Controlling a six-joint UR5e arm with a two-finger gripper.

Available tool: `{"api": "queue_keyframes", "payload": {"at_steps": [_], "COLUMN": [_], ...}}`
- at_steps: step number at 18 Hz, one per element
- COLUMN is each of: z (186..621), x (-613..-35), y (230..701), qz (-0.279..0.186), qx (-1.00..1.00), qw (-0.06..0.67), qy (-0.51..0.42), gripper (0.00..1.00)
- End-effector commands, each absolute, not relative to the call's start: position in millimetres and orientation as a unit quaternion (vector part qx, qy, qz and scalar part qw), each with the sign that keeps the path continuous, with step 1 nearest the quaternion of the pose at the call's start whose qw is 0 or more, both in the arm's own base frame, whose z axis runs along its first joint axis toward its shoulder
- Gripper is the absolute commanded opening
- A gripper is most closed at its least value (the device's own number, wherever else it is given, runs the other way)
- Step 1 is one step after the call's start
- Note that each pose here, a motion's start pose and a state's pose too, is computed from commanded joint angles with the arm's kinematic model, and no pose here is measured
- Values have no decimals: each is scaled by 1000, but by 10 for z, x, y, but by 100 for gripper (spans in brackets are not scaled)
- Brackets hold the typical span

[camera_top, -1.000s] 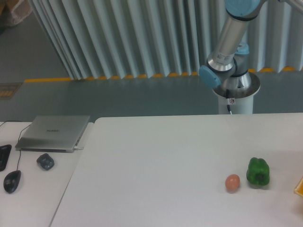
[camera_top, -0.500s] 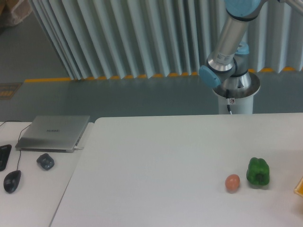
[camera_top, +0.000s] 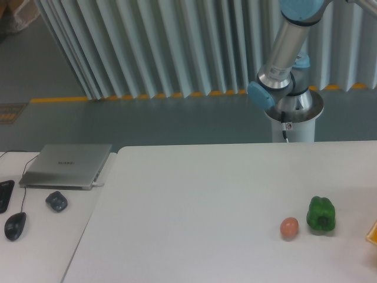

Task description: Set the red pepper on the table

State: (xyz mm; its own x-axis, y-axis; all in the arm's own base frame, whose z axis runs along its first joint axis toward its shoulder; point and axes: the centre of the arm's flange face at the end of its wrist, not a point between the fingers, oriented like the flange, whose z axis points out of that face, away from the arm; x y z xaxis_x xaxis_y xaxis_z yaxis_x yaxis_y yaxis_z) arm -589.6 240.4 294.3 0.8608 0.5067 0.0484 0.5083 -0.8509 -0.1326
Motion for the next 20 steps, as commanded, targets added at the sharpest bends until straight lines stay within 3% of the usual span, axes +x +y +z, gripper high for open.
{"api": "queue_keyframes", "payload": {"at_steps": [3,4,10,12,20], "z": [2936,2953,3264,3442,4072], "x": [-5886,-5891,-5921,-5927,-5328], "y": [2412,2418,2429,2491,3417], "qz": [-9,-8,-16,-24,-7], "qx": [-962,-961,-961,-962,-980], "qw": [69,67,67,65,82], "qy": [-266,-268,-270,-264,-182], "gripper": [50,34,34,44,40]}}
